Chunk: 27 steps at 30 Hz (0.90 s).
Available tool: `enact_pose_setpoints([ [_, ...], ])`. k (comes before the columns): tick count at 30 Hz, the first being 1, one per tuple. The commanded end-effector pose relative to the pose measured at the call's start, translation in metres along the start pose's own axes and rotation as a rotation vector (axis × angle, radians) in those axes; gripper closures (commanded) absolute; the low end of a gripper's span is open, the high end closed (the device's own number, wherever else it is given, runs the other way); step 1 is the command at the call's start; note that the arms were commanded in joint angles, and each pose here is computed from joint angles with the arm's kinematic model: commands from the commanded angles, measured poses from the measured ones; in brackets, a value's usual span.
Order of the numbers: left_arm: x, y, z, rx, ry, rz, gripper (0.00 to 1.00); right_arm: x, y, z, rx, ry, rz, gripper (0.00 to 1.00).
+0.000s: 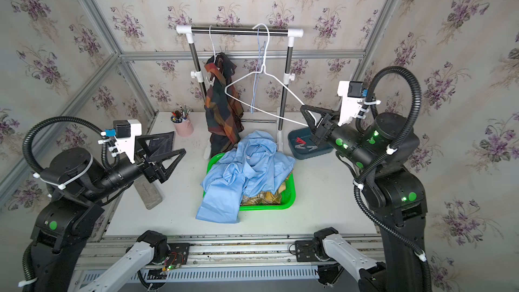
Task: Remove the clothespins securing long-sleeve shirts to the hanger
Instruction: Place the hanger on the clothesline.
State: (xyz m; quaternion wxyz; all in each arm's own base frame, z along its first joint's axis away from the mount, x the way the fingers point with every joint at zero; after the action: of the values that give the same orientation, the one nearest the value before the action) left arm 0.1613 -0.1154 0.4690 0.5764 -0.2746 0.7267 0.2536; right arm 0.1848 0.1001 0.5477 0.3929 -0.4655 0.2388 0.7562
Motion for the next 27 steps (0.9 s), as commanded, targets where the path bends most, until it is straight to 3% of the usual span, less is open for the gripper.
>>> enact_pose_setpoints([
  [1,0.004,-0.009,0.005,-0.001,0.031,0.022,0.01,-0.017,0.006,-0.014,0.129,0.023,-0.104,1.00],
  [7,0.031,-0.034,0.021,-0.034,0.108,0.075,0.01,-0.036,-0.023,-0.014,0.092,-0.027,-0.169,1.00],
  [15,0.077,-0.065,0.013,-0.038,0.085,0.209,0.01,-0.042,-0.068,-0.022,0.062,-0.071,-0.171,1.00],
  [21,0.106,-0.080,0.023,-0.068,0.113,0.287,0.01,-0.021,-0.095,0.018,0.022,0.031,-0.165,1.00],
  [27,0.117,-0.087,0.025,-0.064,0.135,0.320,0.01,0.004,-0.124,0.033,0.091,0.074,-0.131,1.00],
])
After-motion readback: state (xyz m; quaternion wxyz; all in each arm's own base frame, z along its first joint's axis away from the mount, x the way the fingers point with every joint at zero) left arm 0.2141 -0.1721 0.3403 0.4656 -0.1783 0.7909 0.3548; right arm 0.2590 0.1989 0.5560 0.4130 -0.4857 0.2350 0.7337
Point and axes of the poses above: each gripper's point midway between its finger pads, its own y axis back along the fingers, its own z axis along the line the jaws close on, x = y × z, the point moved 4 cm from there along y, back along the fingers, and after that the axes turned 1 degree about -y, right-handed, at the moved point
